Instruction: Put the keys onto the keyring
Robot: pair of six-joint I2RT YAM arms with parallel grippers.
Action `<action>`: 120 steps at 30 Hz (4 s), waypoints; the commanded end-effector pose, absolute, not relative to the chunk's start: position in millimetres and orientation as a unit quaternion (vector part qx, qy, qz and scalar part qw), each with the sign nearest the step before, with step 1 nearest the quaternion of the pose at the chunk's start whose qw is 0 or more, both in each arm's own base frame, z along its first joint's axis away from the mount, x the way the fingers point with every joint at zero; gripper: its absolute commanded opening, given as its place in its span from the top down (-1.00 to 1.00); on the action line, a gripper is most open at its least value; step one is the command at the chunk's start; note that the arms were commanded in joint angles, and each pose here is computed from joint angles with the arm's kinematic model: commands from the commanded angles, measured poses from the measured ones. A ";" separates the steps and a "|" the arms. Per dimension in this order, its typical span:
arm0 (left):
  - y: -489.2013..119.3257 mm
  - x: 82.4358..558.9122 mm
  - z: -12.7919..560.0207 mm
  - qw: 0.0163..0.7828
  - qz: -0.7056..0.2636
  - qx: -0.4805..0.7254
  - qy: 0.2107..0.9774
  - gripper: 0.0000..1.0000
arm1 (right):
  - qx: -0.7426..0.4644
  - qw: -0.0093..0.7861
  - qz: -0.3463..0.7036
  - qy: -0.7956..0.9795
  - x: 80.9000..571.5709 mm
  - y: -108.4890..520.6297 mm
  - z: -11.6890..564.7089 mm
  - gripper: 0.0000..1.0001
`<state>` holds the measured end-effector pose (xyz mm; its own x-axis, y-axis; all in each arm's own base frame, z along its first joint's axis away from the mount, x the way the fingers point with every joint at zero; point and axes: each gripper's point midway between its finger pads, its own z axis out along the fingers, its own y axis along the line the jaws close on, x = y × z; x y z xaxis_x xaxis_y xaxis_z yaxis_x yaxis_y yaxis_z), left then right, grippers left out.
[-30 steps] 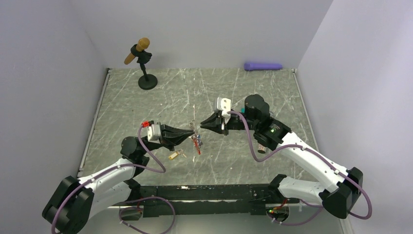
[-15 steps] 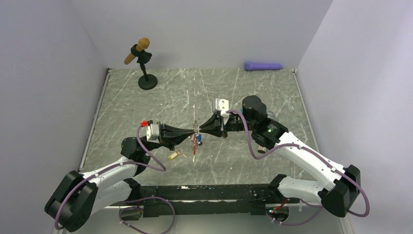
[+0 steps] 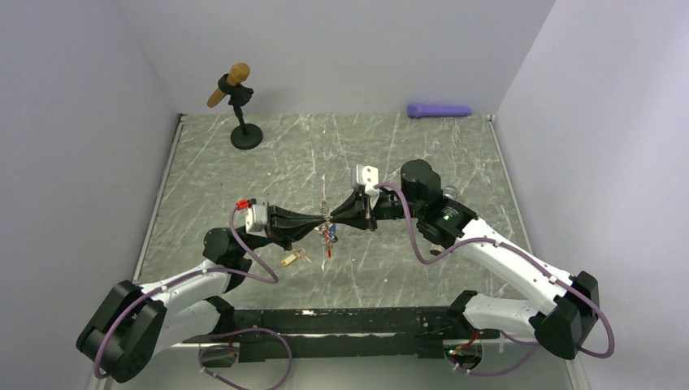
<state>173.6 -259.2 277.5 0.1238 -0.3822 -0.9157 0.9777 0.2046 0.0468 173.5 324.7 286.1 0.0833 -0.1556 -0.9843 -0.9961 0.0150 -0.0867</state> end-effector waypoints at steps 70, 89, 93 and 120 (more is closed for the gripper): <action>-269.2 174.2 265.7 0.540 -0.412 0.558 0.476 0.34 | -0.687 0.428 0.297 0.507 185.4 315.9 265.0 1.00; -284.7 186.5 254.7 0.551 -0.387 0.532 0.513 0.57 | -0.699 0.411 0.280 0.514 185.1 322.3 268.0 1.00; -286.7 186.1 252.8 0.546 -0.386 0.535 0.516 0.69 | -0.696 0.412 0.281 0.516 185.5 322.6 267.8 1.00; -292.2 182.2 253.3 0.538 -0.407 0.526 0.518 0.90 | -0.688 0.416 0.284 0.523 186.9 324.7 265.1 1.00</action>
